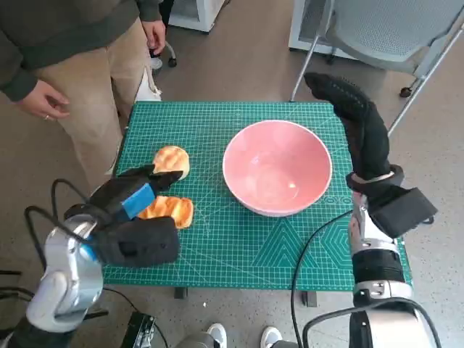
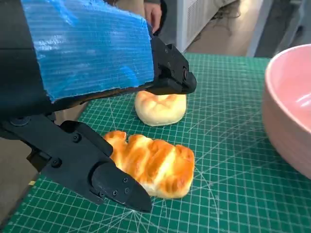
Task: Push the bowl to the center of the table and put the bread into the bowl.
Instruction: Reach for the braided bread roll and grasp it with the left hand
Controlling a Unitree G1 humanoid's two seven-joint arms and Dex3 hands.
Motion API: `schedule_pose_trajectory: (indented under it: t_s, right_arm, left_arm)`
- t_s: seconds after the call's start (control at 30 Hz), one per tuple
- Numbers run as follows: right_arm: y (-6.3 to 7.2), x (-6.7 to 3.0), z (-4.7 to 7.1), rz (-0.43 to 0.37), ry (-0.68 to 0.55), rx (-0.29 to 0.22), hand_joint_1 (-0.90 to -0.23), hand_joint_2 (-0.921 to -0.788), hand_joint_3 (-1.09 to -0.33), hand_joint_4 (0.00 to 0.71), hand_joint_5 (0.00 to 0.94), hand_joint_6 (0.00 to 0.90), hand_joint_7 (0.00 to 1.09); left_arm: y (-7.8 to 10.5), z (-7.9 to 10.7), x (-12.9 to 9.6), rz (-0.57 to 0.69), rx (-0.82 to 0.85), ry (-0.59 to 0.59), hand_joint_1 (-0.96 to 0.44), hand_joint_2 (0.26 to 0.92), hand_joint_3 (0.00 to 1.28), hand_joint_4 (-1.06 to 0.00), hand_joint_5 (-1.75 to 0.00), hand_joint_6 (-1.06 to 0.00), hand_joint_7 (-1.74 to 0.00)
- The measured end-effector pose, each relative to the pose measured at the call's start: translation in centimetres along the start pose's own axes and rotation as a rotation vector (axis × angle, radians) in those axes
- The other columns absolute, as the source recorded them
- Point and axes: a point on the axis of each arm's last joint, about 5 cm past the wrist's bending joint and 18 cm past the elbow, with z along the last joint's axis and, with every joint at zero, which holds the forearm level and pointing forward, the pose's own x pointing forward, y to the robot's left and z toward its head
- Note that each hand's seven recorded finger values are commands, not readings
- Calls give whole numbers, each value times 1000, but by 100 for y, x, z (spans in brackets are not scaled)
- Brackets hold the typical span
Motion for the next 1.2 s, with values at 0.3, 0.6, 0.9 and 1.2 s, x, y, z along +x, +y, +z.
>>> schedule_pose_trajectory:
  t_s: [0.3,0.6,0.9,1.2]
  right_arm:
    - [-6,-24,-4,1,5,-1,-704,-921,-838,200,1,190,161]
    - [-18,-33,9,2,-3,-5,-713,-921,-838,198,0,169,177]
    - [-26,-38,15,7,-7,-5,-715,-921,-838,198,0,157,196]
    - [-33,-42,15,9,-4,-3,-716,-921,-837,198,0,138,235]
  left_arm:
    - [-56,-40,151,-19,-10,30,-454,684,8,-166,0,-347,0]
    - [-104,-59,235,-41,-16,46,-478,687,8,-165,0,-344,0]
    - [-131,-62,286,-61,-20,56,-486,689,8,-167,-1,-352,-4]
    - [-156,-83,351,-66,-12,74,-475,690,8,-184,-6,-369,-8]
